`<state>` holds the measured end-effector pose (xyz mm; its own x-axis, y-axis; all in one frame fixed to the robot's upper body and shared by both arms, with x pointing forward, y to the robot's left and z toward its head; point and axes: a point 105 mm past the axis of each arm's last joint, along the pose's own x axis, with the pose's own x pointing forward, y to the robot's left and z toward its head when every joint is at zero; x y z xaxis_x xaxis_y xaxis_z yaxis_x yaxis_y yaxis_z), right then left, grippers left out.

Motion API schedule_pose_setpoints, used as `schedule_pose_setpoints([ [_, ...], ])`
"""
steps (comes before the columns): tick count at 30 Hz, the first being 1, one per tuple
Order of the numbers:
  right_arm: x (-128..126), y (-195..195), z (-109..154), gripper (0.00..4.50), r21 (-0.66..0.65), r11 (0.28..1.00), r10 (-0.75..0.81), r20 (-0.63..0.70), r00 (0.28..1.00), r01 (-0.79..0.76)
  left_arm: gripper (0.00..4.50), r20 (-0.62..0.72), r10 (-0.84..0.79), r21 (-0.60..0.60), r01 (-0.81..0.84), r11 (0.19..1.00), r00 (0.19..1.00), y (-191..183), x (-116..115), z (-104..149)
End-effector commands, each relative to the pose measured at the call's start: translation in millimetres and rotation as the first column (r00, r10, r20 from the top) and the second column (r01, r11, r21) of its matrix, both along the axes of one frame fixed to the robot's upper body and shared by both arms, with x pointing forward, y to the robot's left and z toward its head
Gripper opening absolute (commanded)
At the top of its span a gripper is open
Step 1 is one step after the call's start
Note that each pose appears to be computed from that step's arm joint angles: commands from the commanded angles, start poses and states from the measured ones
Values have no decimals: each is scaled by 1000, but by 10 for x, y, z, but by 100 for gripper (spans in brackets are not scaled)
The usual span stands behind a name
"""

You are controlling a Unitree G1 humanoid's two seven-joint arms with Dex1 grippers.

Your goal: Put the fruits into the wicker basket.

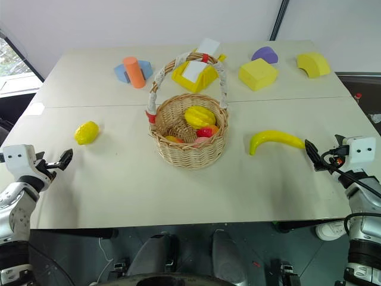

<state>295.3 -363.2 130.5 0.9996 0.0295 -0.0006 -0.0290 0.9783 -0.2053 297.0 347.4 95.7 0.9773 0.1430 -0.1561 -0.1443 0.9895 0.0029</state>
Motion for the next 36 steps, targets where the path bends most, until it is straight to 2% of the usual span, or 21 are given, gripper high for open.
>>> schedule_pose_setpoints([
  [1,80,112,320,449,-26,999,37,104,994,-34,450,83,-69,7,69,998,994,-189,121,264],
  [6,75,338,607,449,-47,990,141,165,976,-135,450,139,-174,-25,179,984,975,-476,286,483],
  [8,45,449,722,449,-58,981,192,181,965,-184,450,124,-223,3,224,975,967,-598,365,541],
  [11,-58,803,883,449,-69,935,353,175,919,-346,450,66,-239,81,233,969,969,-665,498,575],
  [13,-203,1301,957,449,-76,832,555,127,822,-550,450,19,-213,129,209,969,977,-638,571,594],
  [15,-387,1796,970,449,-65,691,723,75,686,-720,450,-3,-188,148,186,971,982,-609,612,620],
  [18,-543,2163,982,449,-57,573,819,49,571,-818,450,-29,-144,161,147,976,989,-536,635,615],
  [20,-574,2351,988,449,-65,525,851,48,522,-849,450,-45,-119,161,125,979,992,-494,638,595],
  [29,-542,2621,953,449,-45,463,886,70,459,-885,450,-142,-91,129,110,986,986,-444,595,472],
  [36,-547,2721,999,449,-56,442,894,105,435,-895,450,-208,-116,122,144,982,971,-470,692,359],
])
